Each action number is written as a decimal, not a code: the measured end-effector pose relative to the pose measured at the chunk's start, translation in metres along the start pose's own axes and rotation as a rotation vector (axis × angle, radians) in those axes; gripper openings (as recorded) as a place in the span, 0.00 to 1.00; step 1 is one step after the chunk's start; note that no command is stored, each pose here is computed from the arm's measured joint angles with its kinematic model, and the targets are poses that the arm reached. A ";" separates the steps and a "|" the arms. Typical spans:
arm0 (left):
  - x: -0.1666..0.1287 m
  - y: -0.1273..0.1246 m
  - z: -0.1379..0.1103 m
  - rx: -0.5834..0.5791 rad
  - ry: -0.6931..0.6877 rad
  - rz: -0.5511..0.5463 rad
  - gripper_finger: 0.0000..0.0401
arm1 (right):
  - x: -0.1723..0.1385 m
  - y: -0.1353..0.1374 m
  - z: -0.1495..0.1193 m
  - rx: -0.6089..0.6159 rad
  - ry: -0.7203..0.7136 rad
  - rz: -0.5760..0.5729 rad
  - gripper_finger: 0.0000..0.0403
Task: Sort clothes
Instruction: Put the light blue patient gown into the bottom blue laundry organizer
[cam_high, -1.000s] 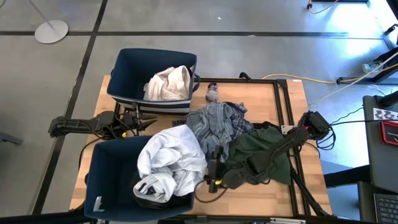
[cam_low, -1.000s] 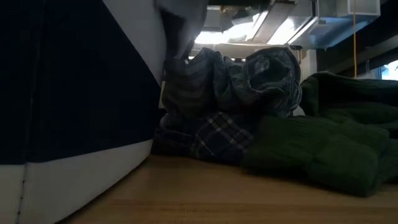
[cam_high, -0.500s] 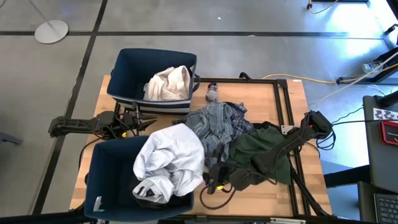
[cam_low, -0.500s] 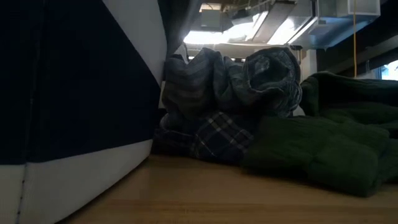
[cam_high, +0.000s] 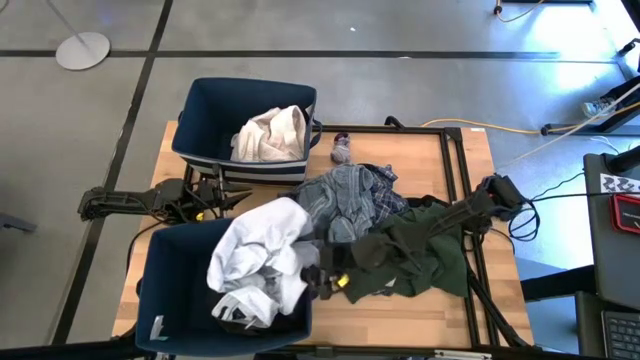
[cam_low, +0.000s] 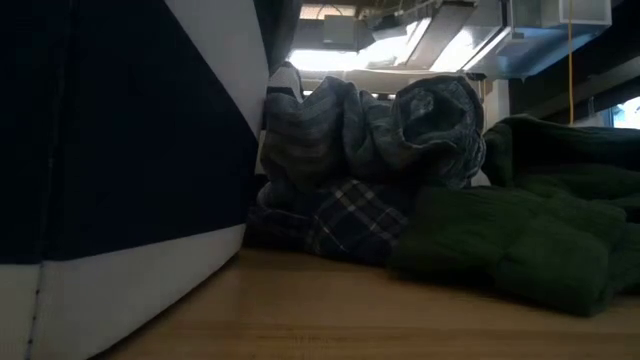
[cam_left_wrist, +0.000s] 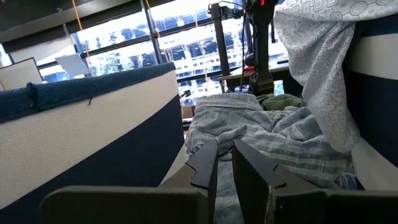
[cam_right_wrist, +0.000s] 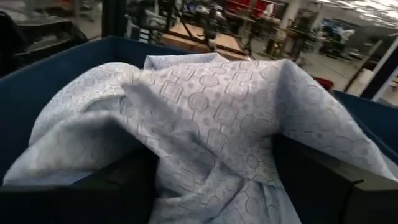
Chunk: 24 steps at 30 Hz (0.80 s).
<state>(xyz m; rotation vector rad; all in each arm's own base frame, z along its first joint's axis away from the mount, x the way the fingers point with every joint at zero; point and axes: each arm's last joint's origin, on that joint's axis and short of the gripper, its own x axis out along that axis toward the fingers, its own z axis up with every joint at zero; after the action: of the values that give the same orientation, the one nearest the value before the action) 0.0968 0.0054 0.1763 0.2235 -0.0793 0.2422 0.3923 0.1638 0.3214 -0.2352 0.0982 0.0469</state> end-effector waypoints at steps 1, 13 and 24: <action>0.000 0.000 0.000 0.000 0.000 0.000 0.10 | 0.004 -0.001 -0.002 0.007 -0.018 0.013 0.72; 0.000 0.001 0.004 -0.008 -0.042 0.011 0.10 | -0.003 0.012 -0.003 -0.005 0.043 0.005 0.72; 0.000 0.003 0.007 0.004 -0.048 0.048 0.10 | -0.060 0.033 0.033 -0.102 0.178 -0.227 0.72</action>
<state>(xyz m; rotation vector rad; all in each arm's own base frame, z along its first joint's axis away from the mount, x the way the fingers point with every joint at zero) 0.0954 0.0063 0.1841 0.2318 -0.1314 0.2845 0.3334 0.2012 0.3525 -0.3513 0.2460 -0.1954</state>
